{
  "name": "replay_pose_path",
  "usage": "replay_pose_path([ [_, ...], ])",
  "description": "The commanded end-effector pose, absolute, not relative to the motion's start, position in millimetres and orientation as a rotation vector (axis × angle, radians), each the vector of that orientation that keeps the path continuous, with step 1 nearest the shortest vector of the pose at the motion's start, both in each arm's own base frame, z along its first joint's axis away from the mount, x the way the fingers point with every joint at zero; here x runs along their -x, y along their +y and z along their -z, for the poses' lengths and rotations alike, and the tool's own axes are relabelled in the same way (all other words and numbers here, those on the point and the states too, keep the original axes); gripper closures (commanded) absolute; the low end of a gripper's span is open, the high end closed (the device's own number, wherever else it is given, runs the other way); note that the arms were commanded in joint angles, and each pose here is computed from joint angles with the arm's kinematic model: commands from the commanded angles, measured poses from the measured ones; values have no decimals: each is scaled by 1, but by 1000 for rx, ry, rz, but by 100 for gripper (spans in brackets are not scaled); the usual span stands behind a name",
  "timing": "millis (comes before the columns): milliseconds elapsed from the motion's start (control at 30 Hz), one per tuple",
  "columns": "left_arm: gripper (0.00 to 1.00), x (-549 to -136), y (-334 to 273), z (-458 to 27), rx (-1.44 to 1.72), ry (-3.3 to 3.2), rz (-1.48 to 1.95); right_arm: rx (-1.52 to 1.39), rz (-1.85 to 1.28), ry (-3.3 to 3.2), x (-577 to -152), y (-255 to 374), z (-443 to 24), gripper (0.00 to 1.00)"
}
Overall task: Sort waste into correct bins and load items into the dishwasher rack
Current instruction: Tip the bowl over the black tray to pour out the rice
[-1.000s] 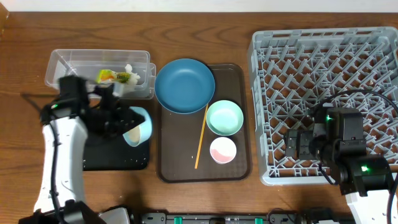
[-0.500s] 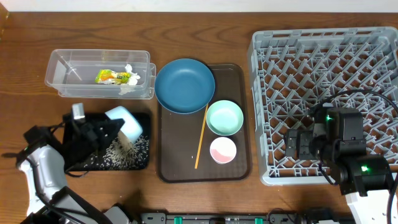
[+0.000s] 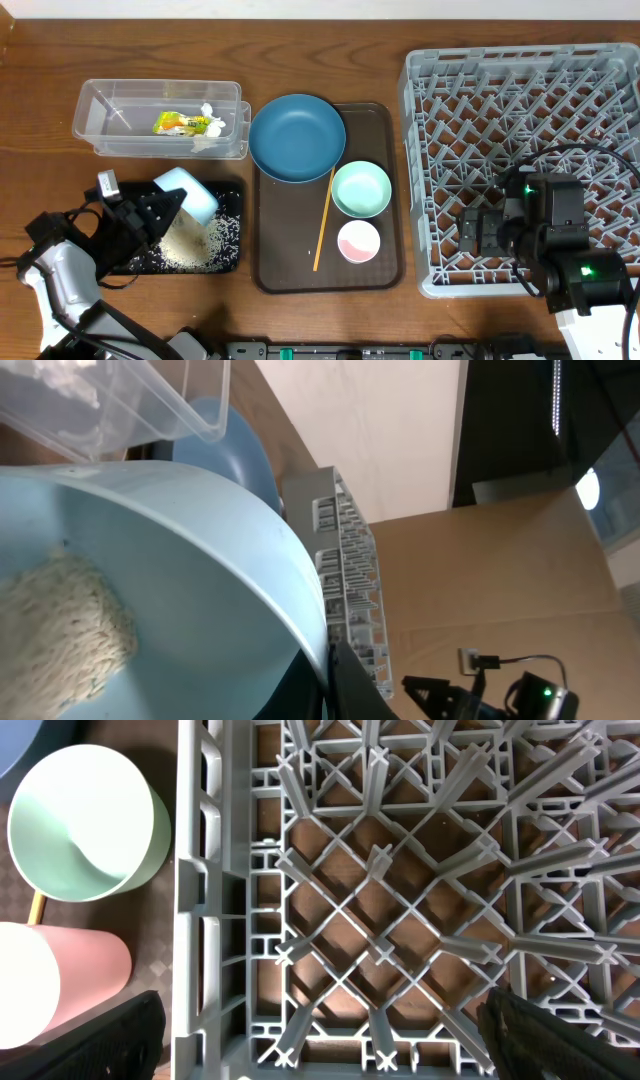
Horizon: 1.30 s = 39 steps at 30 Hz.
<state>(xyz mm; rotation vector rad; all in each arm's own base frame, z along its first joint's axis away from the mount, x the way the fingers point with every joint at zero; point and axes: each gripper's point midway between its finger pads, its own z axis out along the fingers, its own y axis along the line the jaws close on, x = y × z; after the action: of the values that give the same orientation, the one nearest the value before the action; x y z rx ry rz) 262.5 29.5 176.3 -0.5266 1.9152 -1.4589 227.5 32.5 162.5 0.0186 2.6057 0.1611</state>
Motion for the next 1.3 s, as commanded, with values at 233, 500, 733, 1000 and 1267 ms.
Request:
replay_pose_path([
  [233, 90, -265, 33, -182, 452, 1870, 1429, -35, -156, 2589, -230, 31, -169, 1],
  [500, 94, -265, 33, -182, 452, 1870, 1429, -35, -156, 2589, -230, 31, -169, 1],
  [733, 94, -266, 34, -182, 449, 1868, 1425, -35, -156, 2588, -230, 31, -169, 1],
  [1000, 94, -267, 34, -187, 442, 1839, 1445, -35, -156, 2588, -230, 31, -169, 1],
  [1267, 94, -268, 35, -191, 519, 1815, 1516, -35, -156, 2587, -231, 31, -169, 1],
])
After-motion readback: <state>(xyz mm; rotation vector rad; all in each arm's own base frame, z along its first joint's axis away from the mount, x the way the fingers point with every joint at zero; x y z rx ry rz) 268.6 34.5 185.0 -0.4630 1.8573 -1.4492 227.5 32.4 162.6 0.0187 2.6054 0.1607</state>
